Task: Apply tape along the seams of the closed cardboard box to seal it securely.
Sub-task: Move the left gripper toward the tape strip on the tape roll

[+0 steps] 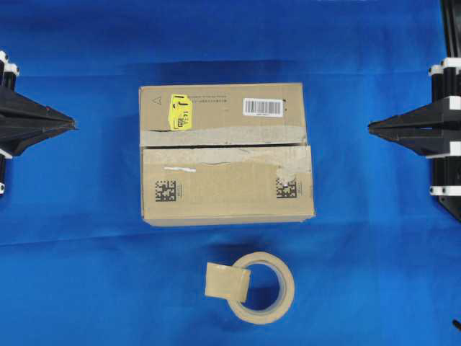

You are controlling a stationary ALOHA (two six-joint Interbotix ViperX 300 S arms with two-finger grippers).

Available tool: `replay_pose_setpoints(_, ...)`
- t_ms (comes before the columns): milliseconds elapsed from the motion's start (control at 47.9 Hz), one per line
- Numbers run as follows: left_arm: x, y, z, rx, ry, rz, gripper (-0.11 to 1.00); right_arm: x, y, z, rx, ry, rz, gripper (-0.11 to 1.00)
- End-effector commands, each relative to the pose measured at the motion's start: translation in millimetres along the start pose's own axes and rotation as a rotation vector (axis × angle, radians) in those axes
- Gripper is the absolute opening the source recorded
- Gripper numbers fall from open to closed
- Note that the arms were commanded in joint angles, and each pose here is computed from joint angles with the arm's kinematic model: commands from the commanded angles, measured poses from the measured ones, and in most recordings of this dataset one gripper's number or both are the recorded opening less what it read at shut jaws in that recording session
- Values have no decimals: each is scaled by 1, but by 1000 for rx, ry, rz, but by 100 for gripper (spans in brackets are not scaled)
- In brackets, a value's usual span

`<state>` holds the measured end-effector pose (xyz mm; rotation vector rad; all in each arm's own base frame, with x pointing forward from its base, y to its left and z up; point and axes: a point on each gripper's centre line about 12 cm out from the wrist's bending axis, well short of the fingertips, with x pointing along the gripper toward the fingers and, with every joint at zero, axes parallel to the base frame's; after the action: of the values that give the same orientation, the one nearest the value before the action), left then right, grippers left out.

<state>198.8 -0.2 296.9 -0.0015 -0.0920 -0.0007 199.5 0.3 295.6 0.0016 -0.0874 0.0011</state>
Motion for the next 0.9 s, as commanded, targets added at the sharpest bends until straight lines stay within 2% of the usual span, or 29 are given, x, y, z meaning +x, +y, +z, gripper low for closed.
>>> replay_pose_setpoints(0, 1, -1, 0, 23, 2, -3, 0, 3, 0, 6, 3, -12, 0, -1)
replay_pose_setpoints(167, 4, -7, 2, 74, -3, -32, 0, 6, 0, 5, 3, 0, 0, -1)
replay_pose_setpoints(251, 7, -12, 2, 136, -10, -54, 0, 7, 0, 4, 3, 2, 0, -1)
replay_pose_setpoints(292, 9, -16, 1, 194, -20, -73, 0, 7, 0, 4, 3, 2, 0, -1)
replay_pose_setpoints(418, 18, -21, 4, 220, -67, -87, 0, 7, 0, 4, 3, 0, 2, -1)
replay_pose_setpoints(501, 26, -23, -1, 260, -67, -91, 0, 8, 0, 7, 3, -6, 0, -1)
replay_pose_setpoints(689, 56, -39, -18, 471, -20, -148, 0, 8, 0, 10, 0, -15, 0, -1)
replay_pose_setpoints(814, 75, -54, -29, 581, 16, -204, 1, 9, 0, 12, 0, -20, -2, -1)
replay_pose_setpoints(877, 83, -61, -34, 632, 31, -232, 7, 9, 0, 13, -2, -23, -2, -1)
